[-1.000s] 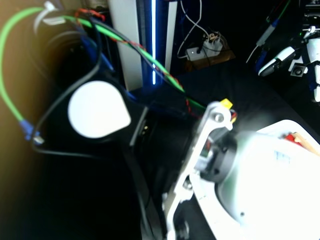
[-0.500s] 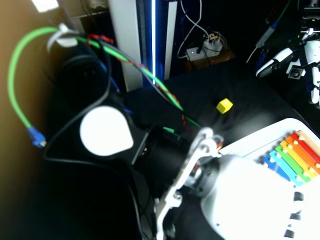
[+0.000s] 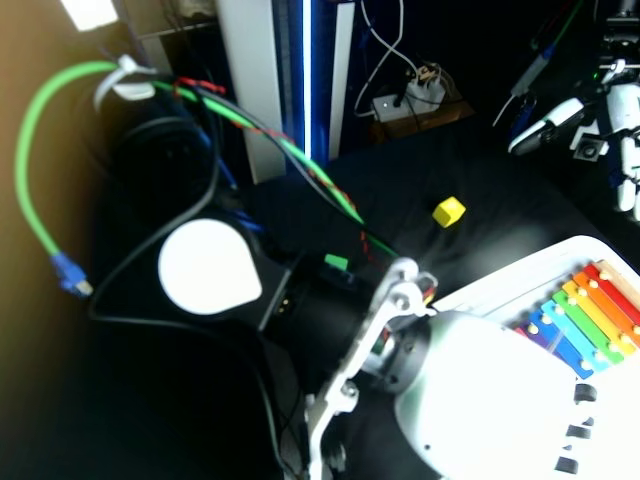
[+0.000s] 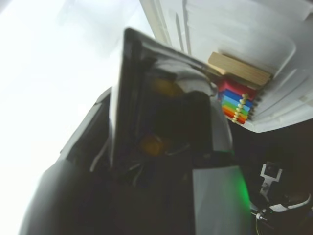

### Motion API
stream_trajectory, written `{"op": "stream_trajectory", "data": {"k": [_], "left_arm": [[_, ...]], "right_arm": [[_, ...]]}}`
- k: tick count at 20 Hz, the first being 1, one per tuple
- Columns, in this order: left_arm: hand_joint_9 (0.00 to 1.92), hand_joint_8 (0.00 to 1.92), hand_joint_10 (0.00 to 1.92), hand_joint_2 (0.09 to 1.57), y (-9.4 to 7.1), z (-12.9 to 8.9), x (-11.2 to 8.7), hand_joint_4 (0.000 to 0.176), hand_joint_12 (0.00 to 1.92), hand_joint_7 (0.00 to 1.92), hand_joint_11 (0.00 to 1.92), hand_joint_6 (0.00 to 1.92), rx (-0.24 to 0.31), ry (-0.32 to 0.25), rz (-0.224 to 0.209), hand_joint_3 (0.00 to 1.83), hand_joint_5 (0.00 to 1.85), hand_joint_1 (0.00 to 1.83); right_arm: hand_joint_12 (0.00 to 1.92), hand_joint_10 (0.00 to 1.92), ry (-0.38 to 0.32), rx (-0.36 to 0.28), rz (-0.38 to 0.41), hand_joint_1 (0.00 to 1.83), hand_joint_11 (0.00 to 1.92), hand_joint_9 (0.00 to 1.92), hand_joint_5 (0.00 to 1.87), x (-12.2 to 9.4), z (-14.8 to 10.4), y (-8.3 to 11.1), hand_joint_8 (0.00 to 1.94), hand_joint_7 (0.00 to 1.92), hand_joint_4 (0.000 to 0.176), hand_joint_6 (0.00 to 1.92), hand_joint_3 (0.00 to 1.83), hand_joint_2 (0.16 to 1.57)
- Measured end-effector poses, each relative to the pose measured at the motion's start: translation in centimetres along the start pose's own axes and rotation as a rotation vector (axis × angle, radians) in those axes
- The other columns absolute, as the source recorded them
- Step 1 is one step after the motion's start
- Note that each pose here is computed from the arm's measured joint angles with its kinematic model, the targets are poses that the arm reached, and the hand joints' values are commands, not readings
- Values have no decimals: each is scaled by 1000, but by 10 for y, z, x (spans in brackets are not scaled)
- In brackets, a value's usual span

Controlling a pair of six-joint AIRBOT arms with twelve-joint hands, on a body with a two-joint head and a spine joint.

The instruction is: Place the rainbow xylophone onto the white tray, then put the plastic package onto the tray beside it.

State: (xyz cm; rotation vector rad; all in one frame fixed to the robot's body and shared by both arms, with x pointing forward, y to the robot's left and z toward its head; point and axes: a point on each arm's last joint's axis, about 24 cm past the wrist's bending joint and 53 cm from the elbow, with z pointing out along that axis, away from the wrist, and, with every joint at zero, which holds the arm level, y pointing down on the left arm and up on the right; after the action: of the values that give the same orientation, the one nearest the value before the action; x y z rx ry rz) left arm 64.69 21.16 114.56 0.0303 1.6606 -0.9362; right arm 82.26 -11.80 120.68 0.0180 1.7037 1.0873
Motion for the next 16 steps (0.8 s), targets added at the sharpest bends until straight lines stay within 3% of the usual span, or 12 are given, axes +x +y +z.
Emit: {"op": "stream_trajectory", "data": {"k": [1,5,7,8,10,11,12,13,14,15,16], "left_arm": [[0,0,0,671,0,0,-1,59,0,0,0,0,0,-2,-1,8,0,797],[0,0,0,669,0,0,0,56,0,0,0,0,-1,0,-2,4,0,805],[0,0,0,663,0,0,0,30,0,0,0,0,-1,0,-2,1,0,802],[0,0,0,674,0,0,0,16,0,0,0,0,-1,0,-2,6,0,802],[0,0,0,664,0,2,3,39,0,0,0,0,1,0,-11,1,0,796],[0,0,0,671,-1,2,5,22,0,0,0,0,7,5,-12,4,0,768],[0,0,0,681,-3,2,6,9,0,0,0,0,14,9,-14,8,0,764],[0,0,0,680,-3,3,6,9,0,0,0,0,20,4,-27,7,0,759],[0,0,0,677,-2,4,6,7,0,0,0,0,18,0,-38,6,0,756],[0,0,0,675,-3,4,5,37,0,0,0,0,22,-1,-39,4,0,782],[0,0,0,678,-3,4,5,39,0,0,0,0,24,-4,-39,5,0,772]], "right_arm": [[1636,1168,-4,-19,6,1487,775,902,768,-2,2,8,805,1003,0,1071,0,1132],[1605,1109,4,-75,7,1490,774,932,753,1,10,31,818,995,0,1134,0,1129],[1575,1115,-1,-91,10,1486,882,934,765,-2,11,37,771,978,0,1099,0,1122],[1305,1267,-6,-94,1,1396,878,923,751,-5,11,39,871,977,0,1142,3,1140],[1219,1317,-14,-97,-20,1373,888,877,754,-8,13,42,923,1003,0,1130,0,1147],[1538,1166,-14,-100,-17,1463,844,903,761,-6,14,44,823,997,0,1097,4,1130],[1590,1130,-13,-102,-22,1481,852,912,759,-5,16,45,772,1009,0,1092,1,1125],[1587,1145,-32,-106,-45,1484,868,897,757,-7,18,47,741,1018,0,1103,0,1125],[1281,1292,-56,-103,-28,1393,859,890,750,-13,19,46,844,1001,0,1165,3,1143],[1521,1237,-81,-107,5,1466,882,861,720,-21,17,45,802,999,0,1115,3,1137],[1578,1236,-101,-106,30,1480,879,844,696,-28,15,44,825,984,0,1128,0,1143]]}}
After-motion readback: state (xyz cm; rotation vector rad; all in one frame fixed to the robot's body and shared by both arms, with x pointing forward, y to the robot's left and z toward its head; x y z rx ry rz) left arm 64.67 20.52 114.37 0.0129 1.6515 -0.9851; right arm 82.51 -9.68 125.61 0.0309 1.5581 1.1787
